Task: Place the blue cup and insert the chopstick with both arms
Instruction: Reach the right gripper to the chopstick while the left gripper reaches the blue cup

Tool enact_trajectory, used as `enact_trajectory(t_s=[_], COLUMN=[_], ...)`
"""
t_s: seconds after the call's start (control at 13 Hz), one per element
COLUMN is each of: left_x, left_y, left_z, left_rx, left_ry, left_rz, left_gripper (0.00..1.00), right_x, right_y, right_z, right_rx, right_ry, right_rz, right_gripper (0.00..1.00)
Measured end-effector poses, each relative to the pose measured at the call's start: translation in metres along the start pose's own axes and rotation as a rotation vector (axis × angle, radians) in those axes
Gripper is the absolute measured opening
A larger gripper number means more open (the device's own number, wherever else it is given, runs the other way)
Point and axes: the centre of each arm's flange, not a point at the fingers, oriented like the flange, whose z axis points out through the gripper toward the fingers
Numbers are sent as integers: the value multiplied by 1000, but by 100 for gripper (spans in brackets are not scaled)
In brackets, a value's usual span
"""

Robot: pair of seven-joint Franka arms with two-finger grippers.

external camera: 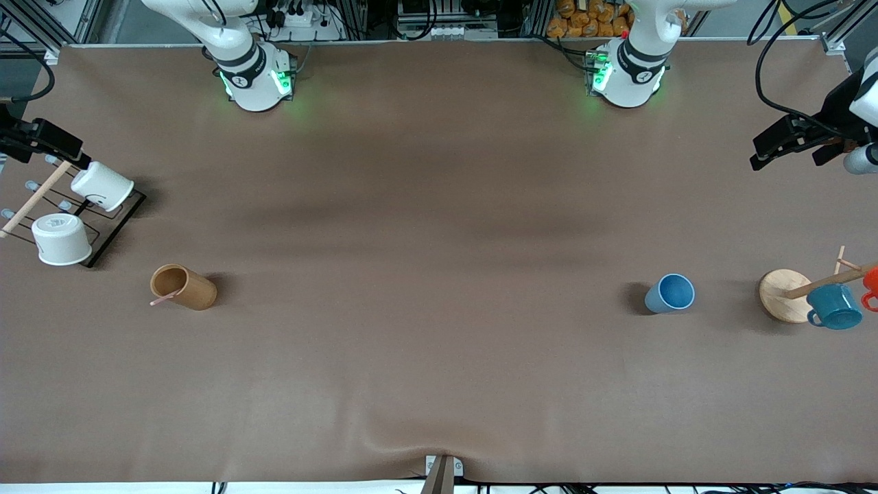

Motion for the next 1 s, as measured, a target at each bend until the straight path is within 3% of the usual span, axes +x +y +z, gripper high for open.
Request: enact_trajectory(t_s=[0.54,0.77,1.0], left_x=[7,39,59], left_y=[-2,-6,-24], left_z=[18,72,149], left_rx=[13,52,52], left_ry=[-50,-30,25], left_rz=[-5,-7,-19], left_gripper=[100,100,100], right_x=[2,17,62], right_y=[0,-3,-11], right_z=[1,16,62], right_rx=[0,-1,-7], right_ry=[2,9,6], right_rz=[-1,-18,-110], right_gripper=[100,100,100])
